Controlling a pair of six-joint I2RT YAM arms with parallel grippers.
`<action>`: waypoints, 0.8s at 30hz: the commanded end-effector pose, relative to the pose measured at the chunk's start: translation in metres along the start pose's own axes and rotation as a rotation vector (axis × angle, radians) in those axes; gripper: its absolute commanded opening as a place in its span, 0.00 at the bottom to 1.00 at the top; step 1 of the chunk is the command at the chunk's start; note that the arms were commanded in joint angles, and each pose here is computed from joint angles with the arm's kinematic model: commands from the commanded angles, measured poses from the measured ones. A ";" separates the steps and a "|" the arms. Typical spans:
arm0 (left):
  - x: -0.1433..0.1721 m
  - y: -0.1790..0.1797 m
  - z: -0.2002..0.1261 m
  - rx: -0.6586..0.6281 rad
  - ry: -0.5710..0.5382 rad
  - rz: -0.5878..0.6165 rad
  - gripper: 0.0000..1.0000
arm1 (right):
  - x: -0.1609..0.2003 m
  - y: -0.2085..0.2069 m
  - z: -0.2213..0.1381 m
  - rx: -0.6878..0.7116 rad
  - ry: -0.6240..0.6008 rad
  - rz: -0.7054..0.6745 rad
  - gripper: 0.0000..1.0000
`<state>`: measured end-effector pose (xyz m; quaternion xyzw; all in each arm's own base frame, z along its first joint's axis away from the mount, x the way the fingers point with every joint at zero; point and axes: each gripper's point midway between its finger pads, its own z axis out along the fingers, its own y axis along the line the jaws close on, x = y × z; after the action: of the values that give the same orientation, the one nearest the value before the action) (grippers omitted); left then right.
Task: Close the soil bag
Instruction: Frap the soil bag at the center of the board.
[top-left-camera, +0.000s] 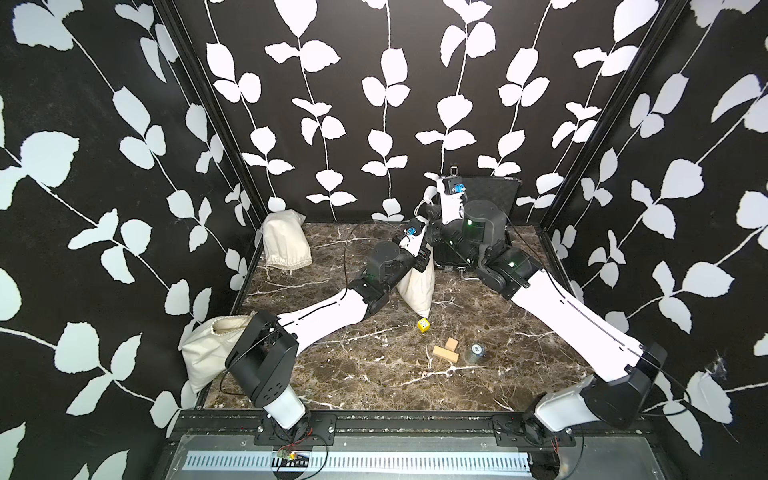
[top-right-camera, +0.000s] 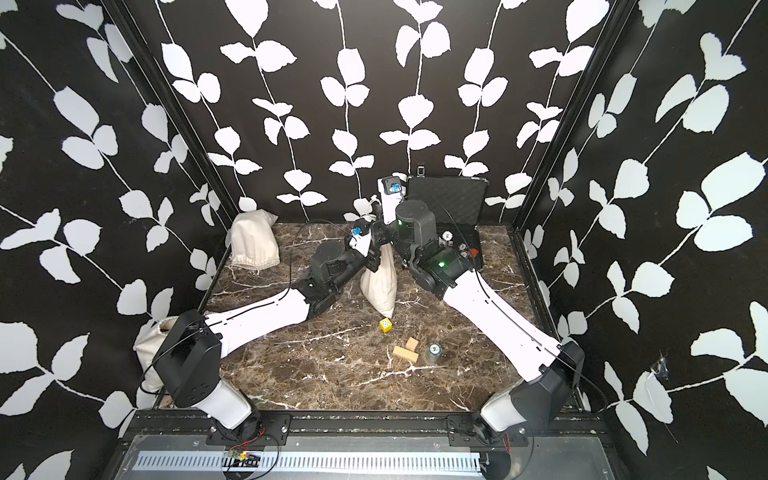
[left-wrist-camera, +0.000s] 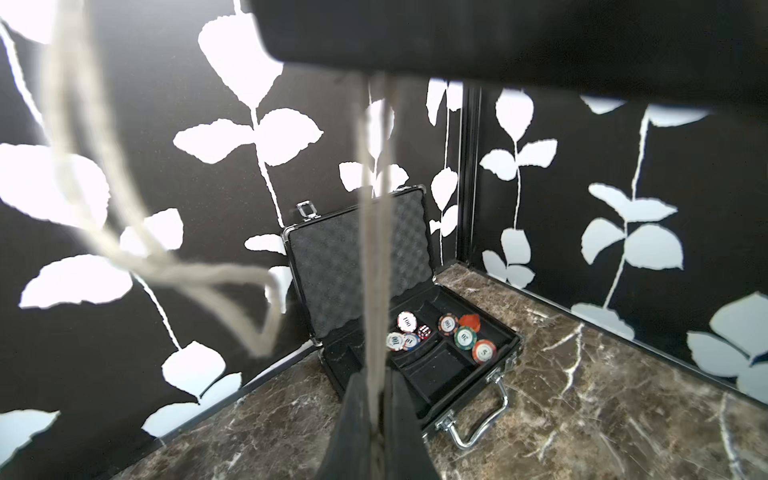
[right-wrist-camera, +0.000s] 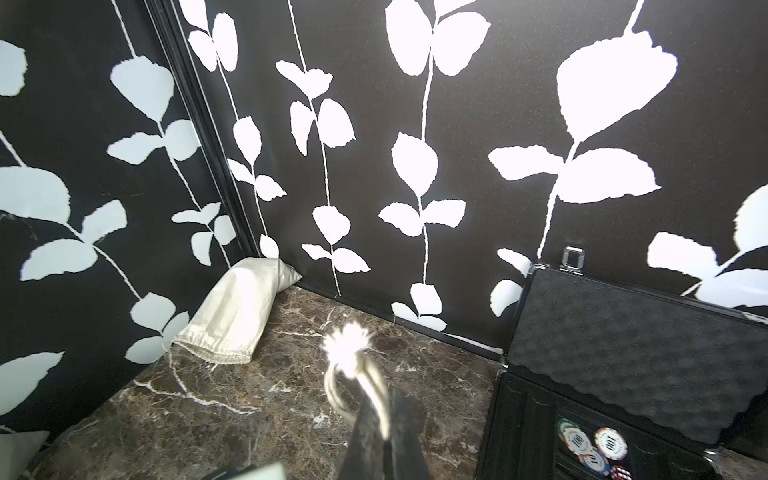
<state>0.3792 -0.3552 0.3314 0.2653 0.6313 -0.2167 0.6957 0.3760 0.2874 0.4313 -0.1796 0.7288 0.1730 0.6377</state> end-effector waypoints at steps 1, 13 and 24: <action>0.037 0.007 -0.006 -0.061 0.085 0.004 0.00 | -0.067 -0.008 -0.032 0.032 -0.184 0.012 0.00; 0.249 0.042 -0.060 -0.317 0.669 0.077 0.03 | -0.120 -0.037 -0.100 0.091 -0.309 -0.011 0.00; 0.293 0.050 -0.067 -0.364 0.875 0.054 0.18 | -0.119 -0.076 -0.127 0.133 -0.349 0.086 0.00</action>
<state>0.3978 -0.3749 0.2505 0.1985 0.7056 -0.1998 0.6502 0.3654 0.2259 0.3769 -0.1947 0.8032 0.1110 0.5519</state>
